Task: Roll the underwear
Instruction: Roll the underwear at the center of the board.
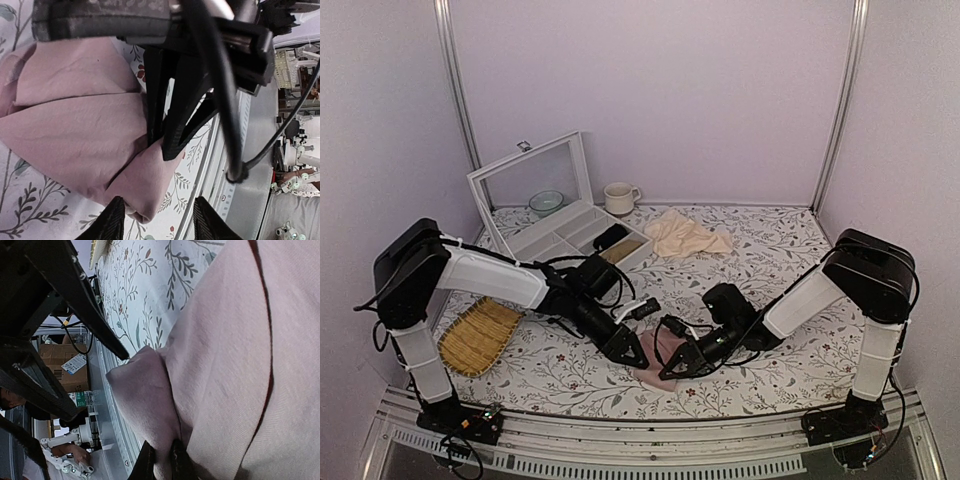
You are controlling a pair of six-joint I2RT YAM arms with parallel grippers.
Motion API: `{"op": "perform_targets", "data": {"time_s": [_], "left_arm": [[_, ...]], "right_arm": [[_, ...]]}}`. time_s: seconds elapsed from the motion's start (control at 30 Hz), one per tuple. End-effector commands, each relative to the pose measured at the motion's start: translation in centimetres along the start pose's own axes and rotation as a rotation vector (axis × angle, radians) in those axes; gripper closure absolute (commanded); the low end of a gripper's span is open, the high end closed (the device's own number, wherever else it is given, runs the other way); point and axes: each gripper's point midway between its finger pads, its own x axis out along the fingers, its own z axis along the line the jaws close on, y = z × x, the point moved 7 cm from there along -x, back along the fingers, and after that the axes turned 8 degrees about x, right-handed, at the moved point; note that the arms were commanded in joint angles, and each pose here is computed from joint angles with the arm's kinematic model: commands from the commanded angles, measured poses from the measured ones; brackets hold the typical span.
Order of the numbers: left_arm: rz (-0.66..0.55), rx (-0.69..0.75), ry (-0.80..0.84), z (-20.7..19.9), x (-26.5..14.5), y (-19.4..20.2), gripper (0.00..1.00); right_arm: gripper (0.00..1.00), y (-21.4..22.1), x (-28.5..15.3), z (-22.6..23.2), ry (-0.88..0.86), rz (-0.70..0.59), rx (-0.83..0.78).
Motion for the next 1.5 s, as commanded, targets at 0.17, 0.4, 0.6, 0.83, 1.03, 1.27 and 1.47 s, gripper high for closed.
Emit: {"op": "perform_targets", "data": {"time_s": [0.17, 0.4, 0.6, 0.83, 1.03, 1.27, 1.47], "left_arm": [[0.077, 0.006, 0.010, 0.1, 2.1, 0.9, 0.53], [0.105, -0.003, 0.005, 0.3, 2.9, 1.5, 0.54], [0.141, -0.018, -0.041, 0.7, 3.7, 2.3, 0.60], [0.166, -0.023, -0.058, 0.7, 4.4, 2.9, 0.75], [0.172, -0.023, -0.070, 0.6, 4.5, 3.1, 0.98], [0.184, -0.026, -0.083, 0.7, 4.5, 3.2, 0.89], [0.182, -0.014, -0.078, 0.5, 4.4, 3.2, 0.87]], "right_arm": [[1.00, 3.8, -0.3, -6.8, 0.285, 0.059, 0.250], [1.00, 3.8, -0.3, -6.7, 0.284, 0.058, 0.251], [1.00, 3.8, -0.2, -6.8, 0.286, 0.062, 0.255], [1.00, 3.6, -0.2, -6.7, 0.285, 0.067, 0.252], [1.00, 3.5, -0.2, -6.5, 0.284, 0.063, 0.248], [1.00, 3.2, -0.2, -6.3, 0.284, 0.061, 0.236], [1.00, 3.2, -0.1, -6.4, 0.286, 0.061, 0.237]]}}
